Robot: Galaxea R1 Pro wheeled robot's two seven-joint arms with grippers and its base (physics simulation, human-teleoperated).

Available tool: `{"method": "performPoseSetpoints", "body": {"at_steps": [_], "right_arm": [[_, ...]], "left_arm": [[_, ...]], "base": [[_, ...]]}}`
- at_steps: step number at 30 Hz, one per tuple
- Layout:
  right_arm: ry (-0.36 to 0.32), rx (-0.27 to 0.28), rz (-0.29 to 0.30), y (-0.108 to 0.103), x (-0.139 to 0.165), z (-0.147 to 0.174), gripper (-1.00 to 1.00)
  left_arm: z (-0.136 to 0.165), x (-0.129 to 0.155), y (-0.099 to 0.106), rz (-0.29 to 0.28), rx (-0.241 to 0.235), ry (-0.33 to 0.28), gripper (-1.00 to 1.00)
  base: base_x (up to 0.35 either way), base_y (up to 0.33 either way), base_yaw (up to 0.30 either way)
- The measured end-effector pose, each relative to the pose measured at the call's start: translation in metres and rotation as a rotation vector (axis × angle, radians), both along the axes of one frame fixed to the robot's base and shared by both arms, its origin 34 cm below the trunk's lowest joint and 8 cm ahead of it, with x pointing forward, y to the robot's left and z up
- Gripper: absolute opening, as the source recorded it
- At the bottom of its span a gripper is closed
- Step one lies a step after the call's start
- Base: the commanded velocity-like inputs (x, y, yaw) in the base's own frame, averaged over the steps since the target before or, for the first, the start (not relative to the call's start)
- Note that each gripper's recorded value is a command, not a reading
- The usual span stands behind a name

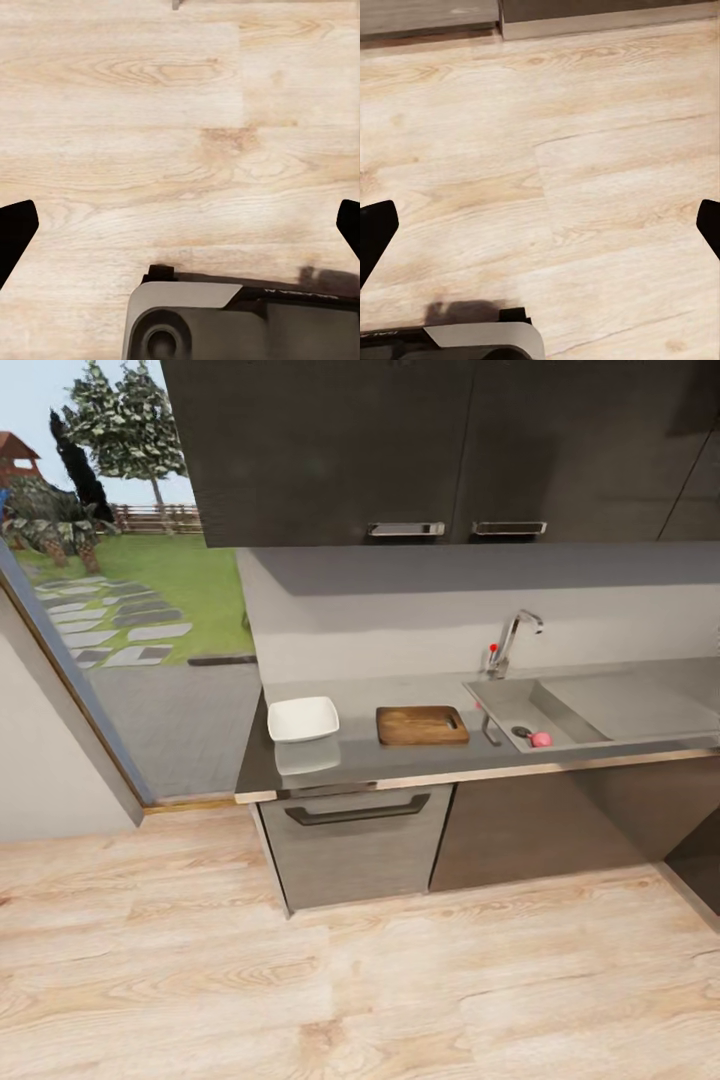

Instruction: In the kitchen, take the Vidalia onion out of the sink, dice it on the chopping board with the paring knife, put the diced onion into the bowl on the countertop, then place both the paring knife and the chopping board into the sink.

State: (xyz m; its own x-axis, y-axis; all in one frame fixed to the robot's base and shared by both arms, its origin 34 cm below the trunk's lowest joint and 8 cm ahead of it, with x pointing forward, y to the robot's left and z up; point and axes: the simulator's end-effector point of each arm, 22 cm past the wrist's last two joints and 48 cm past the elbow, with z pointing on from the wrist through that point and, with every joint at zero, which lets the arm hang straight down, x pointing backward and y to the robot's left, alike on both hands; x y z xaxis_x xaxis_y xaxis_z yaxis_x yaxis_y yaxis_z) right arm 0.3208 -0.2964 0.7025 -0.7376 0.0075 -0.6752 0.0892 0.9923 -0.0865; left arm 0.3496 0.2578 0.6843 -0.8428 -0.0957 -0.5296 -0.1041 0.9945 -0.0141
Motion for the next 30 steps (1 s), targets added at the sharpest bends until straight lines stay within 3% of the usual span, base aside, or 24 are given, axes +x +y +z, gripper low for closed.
{"method": "performPoseSetpoints", "body": {"at_steps": [19, 30], "right_arm": [[-0.038, 0.001, 0.000, 0.001, 0.008, 0.007, 1.00], [-0.056, 0.001, 0.000, 0.000, 0.012, 0.011, 1.00]], "left_arm": [[-0.003, -0.009, 0.000, 0.004, 0.000, 0.014, 1.00], [0.001, -0.002, 0.001, 0.003, 0.001, -0.011, 1.00]], "base": [[0.011, -0.005, -0.011], [0.182, -0.173, 0.000]]}}
